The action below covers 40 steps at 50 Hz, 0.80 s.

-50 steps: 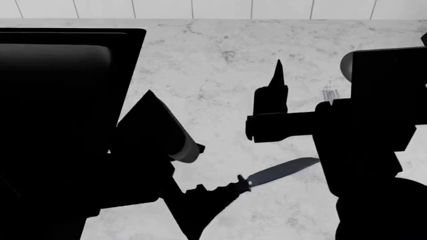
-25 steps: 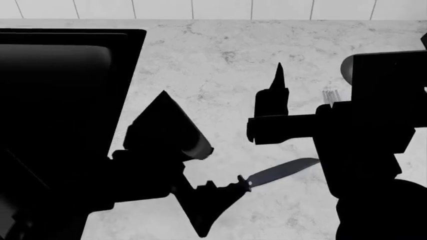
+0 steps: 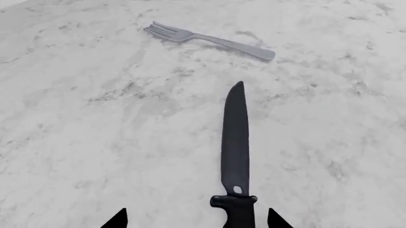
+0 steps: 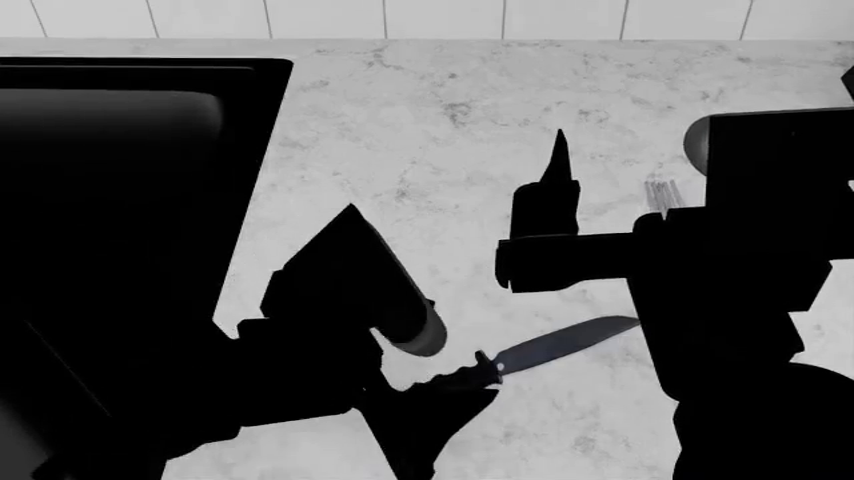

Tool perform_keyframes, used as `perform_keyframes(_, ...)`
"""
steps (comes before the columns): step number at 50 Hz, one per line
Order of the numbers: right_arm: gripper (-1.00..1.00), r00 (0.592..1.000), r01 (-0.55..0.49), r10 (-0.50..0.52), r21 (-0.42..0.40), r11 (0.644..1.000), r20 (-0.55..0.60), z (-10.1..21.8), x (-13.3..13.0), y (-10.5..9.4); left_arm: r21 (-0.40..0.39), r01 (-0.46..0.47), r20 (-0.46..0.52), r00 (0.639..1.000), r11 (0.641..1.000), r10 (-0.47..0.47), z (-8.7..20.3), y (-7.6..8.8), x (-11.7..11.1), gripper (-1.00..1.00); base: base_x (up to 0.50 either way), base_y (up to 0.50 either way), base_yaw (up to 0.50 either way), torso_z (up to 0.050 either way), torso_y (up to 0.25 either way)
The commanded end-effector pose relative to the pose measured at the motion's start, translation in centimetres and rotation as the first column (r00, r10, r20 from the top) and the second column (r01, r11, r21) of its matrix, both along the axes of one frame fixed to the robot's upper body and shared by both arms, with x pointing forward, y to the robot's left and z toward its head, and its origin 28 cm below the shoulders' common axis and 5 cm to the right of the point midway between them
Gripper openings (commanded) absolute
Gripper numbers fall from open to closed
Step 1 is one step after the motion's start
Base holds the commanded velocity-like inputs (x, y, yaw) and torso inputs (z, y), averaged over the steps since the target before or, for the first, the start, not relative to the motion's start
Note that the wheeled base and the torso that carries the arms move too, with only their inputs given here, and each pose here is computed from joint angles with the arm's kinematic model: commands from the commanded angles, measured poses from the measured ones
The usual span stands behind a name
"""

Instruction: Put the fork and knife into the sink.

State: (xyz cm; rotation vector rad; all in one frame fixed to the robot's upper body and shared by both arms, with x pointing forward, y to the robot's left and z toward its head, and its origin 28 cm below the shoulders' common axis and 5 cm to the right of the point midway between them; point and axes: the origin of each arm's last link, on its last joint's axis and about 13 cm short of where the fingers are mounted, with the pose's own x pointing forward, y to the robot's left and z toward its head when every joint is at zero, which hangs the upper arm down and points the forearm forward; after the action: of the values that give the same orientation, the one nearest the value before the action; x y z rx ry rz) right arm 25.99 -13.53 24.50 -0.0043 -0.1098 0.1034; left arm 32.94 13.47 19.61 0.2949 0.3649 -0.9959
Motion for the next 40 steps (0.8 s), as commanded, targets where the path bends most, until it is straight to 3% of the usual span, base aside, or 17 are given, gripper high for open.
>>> perform_keyframes(1, 1.0, 1.0, -0.008, 0.008, 0.015, 1.0, 0.013, 0.2, -0.2, 0.0, 0.026, 0.153, -0.156, 0.977, 0.988, -0.147, -2.6, -2.1, -2.1, 1.0, 0.0, 0.0, 0.0, 0.0, 0.0)
perform_keyframes(12, 1.0, 1.0, -0.004, 0.003, 0.019, 1.0, 0.015, 0.2, -0.4, -0.2, 0.077, 0.141, -0.208, 0.971, 0.987, -0.122, -3.9, -2.3, -2.1, 1.0, 0.0, 0.0, 0.0, -0.002, -0.005)
perform_keyframes(13, 1.0, 1.0, -0.002, 0.002, 0.02, 1.0, 0.015, 0.2, -0.4, -0.2, 0.09, 0.126, -0.209, 0.972, 0.988, -0.105, -4.2, -2.2, -2.0, -1.0, 0.0, 0.0, -0.01, 0.0, -0.012)
perform_keyframes(32, 1.0, 1.0, -0.002, 0.002, 0.027, 1.0, 0.017, 0.2, -0.5, -0.3, 0.111, 0.113, -0.191, 0.977, 0.987, -0.091, -4.3, -2.1, -3.0, -1.0, 0.0, 0.0, -0.01, -0.003, -0.007)
perform_keyframes(40, 1.0, 1.0, 0.001, -0.001, 0.03, 1.0, 0.017, 0.1, -0.5, -0.5, 0.123, 0.092, -0.144, 0.987, 0.988, -0.074, -3.2, -1.0, -3.7, -1.0, 0.0, 0.0, 0.0, -0.001, -0.005)
